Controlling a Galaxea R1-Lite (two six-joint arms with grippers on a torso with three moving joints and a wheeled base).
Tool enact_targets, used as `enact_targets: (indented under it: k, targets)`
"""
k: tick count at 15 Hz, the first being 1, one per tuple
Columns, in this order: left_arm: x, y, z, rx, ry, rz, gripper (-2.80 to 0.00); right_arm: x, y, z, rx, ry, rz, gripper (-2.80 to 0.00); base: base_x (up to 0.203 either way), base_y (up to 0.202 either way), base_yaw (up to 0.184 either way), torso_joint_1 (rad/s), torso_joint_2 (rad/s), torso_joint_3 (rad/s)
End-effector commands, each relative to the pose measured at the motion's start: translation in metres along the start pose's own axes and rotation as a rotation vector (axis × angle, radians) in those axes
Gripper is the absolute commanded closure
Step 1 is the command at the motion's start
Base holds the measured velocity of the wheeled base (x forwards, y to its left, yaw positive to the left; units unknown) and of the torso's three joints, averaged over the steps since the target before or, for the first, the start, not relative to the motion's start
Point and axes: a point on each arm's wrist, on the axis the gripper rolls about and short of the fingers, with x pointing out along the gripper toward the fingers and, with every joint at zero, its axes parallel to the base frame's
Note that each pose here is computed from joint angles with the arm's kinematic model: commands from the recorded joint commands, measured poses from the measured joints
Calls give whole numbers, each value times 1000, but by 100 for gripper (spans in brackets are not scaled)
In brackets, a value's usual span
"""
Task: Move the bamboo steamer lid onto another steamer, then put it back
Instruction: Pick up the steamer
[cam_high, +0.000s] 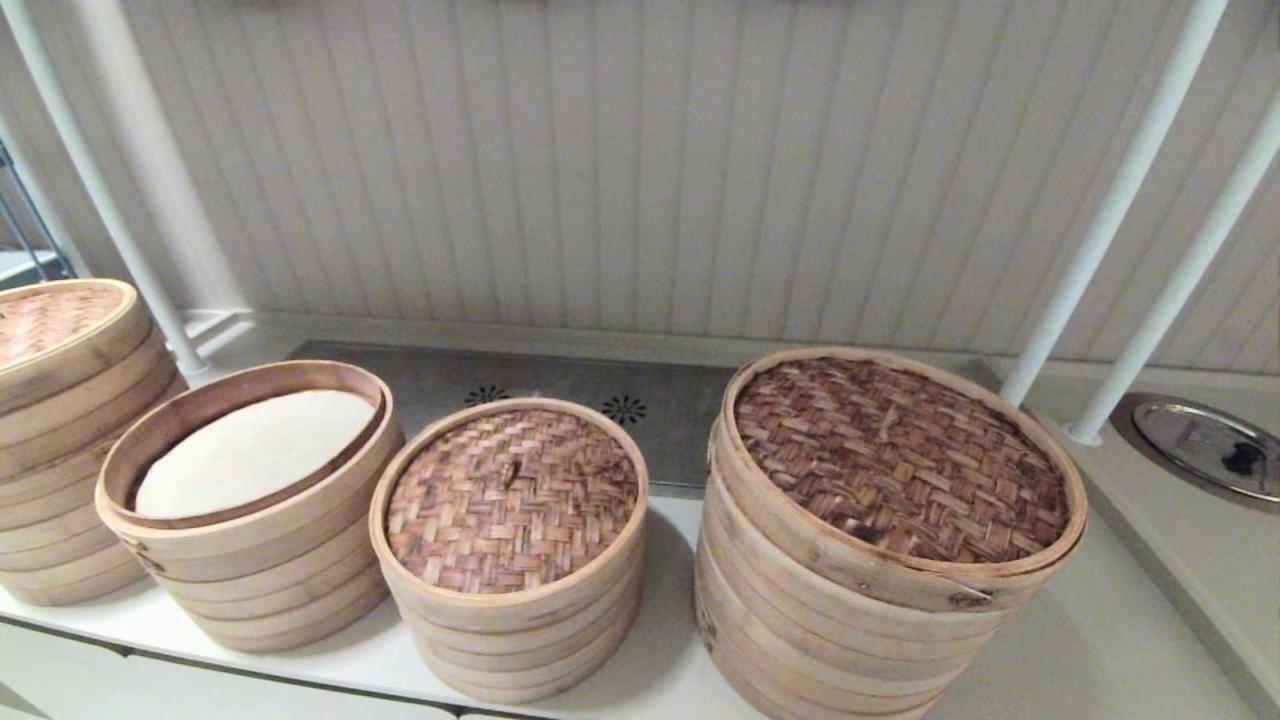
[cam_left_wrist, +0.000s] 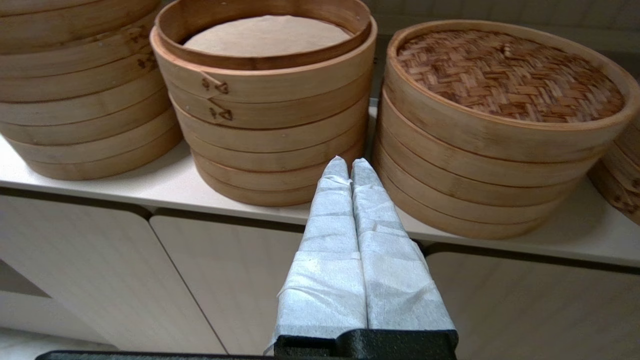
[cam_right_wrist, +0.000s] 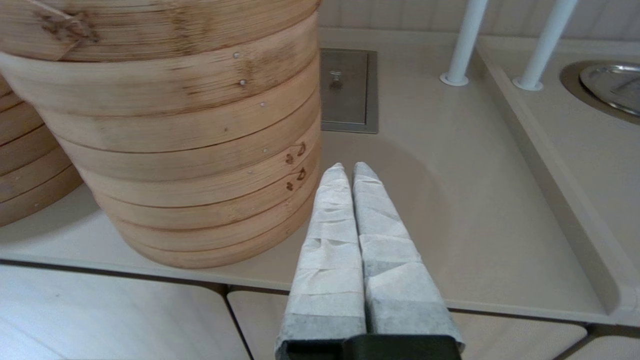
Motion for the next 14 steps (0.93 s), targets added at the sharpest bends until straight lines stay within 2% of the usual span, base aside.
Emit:
enact_targets:
  k: [1,4,6,11,14]
  targets:
    - [5,0,17,0,35,0,0,0,0,0,0,2,1,0,0,0,0,0,0,0]
    - [16,0,50,0,74,-4,0,0,0,0,0,2,1,0,0,0,0,0,0,0]
    - [31,0,69,-3,132,-15,0,0,0,0,0,2,1,0,0,0,0,0,0,0]
    - [102,-2,126,-18,292,-83,0,0,0,0,0,2,1,0,0,0,0,0,0,0]
    - [143,-6,157,-34,353,-131,0,0,0,0,0,2,1,0,0,0,0,0,0,0]
